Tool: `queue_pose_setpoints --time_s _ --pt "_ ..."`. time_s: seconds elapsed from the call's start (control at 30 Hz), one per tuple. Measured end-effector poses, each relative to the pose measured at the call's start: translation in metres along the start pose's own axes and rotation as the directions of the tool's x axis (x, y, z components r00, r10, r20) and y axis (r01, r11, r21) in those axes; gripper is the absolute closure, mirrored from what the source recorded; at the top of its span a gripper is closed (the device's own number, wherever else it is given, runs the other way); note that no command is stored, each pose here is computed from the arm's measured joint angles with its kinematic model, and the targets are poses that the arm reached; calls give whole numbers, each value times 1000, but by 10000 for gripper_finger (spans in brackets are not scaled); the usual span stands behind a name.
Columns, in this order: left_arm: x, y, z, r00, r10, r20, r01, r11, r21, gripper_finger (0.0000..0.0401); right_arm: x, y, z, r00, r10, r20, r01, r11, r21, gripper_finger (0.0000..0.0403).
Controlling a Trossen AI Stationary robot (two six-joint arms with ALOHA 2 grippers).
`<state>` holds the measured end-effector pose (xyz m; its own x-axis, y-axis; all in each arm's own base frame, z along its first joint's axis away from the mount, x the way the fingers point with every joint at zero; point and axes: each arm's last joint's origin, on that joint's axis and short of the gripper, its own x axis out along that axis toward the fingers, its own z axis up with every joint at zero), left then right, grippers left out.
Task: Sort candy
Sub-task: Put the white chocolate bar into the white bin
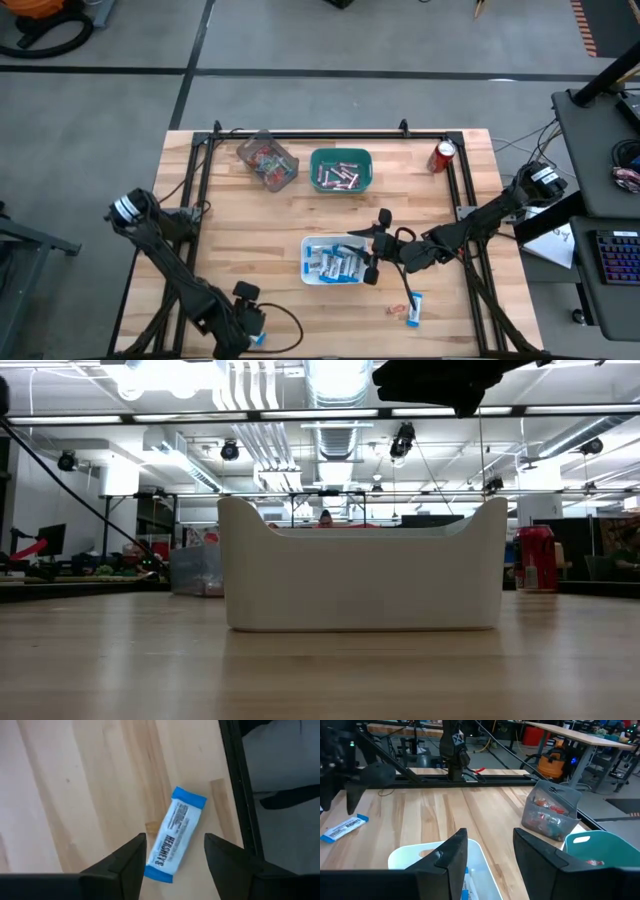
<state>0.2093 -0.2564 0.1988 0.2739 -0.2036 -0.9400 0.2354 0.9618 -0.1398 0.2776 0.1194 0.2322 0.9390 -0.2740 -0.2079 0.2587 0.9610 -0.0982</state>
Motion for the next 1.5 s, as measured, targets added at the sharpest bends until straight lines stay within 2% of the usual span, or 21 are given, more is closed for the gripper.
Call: queue_pose_setpoints --time_s 0.23,0.47,0.63,0.83,0.97,1.27,1.5 --pt "16 0 -9 998 9 -59 -14 996 -85 222 0 0 0 1000 0 1 0 1000 1 254" --pt "32 -4 -13 996 26 -88 -34 996 -80 222 0 0 0 1000 0 1 0 1000 2 254" --pt "48 -3 -16 990 83 -110 -90 994 -68 222 0 0 0 1000 0 1 0 1000 2 254" --pt "51 -3 -17 990 88 -115 -96 993 -66 229 0 0 0 1000 0 1 0 1000 3 255" --pt "51 -3 -17 989 88 -115 -93 995 -34 261 0 0 0 1000 0 1 0 1000 2 255" --pt "46 -5 -15 993 63 -104 -62 998 15 377 0 0 0 1000 0 1 0 1000 -4 255" --pt "18 5 -20 983 133 -127 -122 989 88 395 0 0 0 1000 0 1 0 1000 -5 255"
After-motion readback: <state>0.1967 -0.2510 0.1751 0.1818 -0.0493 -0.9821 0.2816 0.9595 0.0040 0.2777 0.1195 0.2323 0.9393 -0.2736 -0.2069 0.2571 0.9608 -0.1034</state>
